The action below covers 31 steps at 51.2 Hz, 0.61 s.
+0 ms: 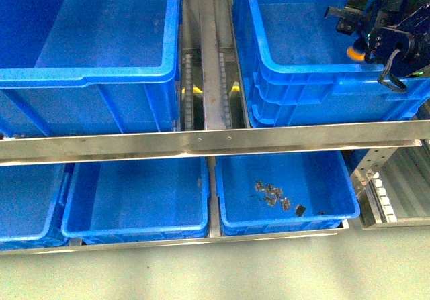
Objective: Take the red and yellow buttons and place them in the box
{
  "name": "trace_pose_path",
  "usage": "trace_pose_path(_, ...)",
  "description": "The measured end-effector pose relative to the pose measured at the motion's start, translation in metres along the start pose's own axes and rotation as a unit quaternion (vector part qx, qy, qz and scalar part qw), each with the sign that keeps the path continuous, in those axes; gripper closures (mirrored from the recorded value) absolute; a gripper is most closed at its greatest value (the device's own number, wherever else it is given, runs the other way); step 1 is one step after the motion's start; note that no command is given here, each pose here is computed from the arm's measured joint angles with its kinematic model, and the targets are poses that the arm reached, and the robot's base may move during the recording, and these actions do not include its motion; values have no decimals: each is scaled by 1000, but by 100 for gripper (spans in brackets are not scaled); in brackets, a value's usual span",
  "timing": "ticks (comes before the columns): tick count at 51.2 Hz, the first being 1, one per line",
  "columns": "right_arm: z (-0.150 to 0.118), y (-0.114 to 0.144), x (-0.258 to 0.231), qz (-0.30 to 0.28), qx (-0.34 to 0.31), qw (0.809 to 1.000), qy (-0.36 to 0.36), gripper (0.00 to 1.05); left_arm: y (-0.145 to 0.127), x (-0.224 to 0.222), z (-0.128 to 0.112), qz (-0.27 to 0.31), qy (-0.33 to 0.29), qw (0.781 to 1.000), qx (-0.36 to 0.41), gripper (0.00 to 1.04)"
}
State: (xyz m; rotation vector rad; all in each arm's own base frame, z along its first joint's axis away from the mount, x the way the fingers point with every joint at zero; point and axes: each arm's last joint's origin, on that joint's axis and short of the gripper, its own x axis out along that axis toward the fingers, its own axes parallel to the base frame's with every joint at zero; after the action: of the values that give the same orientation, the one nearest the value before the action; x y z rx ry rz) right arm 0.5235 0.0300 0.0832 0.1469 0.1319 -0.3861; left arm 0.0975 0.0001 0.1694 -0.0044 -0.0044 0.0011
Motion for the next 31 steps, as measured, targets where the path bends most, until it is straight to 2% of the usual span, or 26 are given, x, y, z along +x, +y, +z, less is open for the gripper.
trace_pose_path(10, -4, -4, -1, -29, 4, 1000, -9, 13, 0, 0, 0, 0, 0, 1000, 0, 8)
trace_pose_path(13, -1, -5, -6, -36, -1, 999, -22, 6, 0, 0, 0, 0, 0, 1000, 0, 8)
trace_pose_path(21, 18, -7, -25, -37, -22, 997, -69, 7, 0, 0, 0, 0, 0, 1000, 0, 8)
trace_pose_path(31, 66, -11, -73, -16, -46, 996, -70, 7, 0, 0, 0, 0, 0, 1000, 0, 8)
